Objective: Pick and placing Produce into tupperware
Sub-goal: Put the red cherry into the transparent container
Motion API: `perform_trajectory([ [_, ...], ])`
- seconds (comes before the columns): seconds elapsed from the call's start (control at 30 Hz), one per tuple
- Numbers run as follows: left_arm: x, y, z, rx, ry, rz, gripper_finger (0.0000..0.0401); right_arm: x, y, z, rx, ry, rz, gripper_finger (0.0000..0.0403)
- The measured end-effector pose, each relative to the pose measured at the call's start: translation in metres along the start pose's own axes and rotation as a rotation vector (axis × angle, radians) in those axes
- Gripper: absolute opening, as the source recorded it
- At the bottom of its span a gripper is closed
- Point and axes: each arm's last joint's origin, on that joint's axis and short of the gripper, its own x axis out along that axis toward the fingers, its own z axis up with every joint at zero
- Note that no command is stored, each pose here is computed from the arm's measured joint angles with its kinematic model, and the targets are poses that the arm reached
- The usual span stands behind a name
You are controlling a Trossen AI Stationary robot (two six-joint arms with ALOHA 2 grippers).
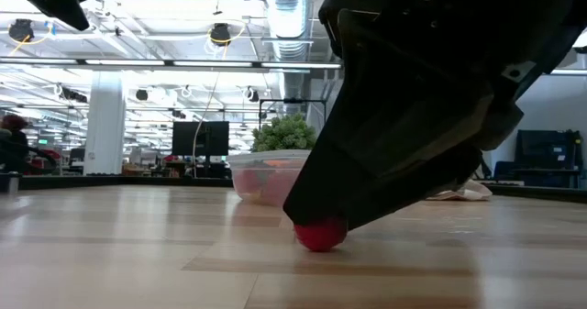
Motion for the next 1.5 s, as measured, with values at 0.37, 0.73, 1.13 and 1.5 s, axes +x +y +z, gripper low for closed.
perform_trajectory([
  [0.37, 0.0, -0.0001, 0.0001, -0.005, 0.0, -0.001, 0.024, 0.0046, 0.0012, -0.0036, 0.032, 0.014, 0.004, 0.02],
  [0.73, 0.0, -0.0001, 0.0001, -0.008, -0.001, -0.001, 0.024, 0.005, 0.0018, -0.0041, 0.061, 0.025, 0.016, 0.012],
  [1.13, 0.0, -0.0001, 0.0001, -0.008, -0.001, -0.001, 0.024, 0.0049, 0.0023, -0.0045, 0.097, 0.031, 0.022, 0.0112],
  [1.5, 0.0, -0.0001, 0.0001, -0.007, 0.0, -0.001, 0.024, 0.0046, 0.0023, -0.005, 0.14, 0.033, 0.02, 0.0088],
])
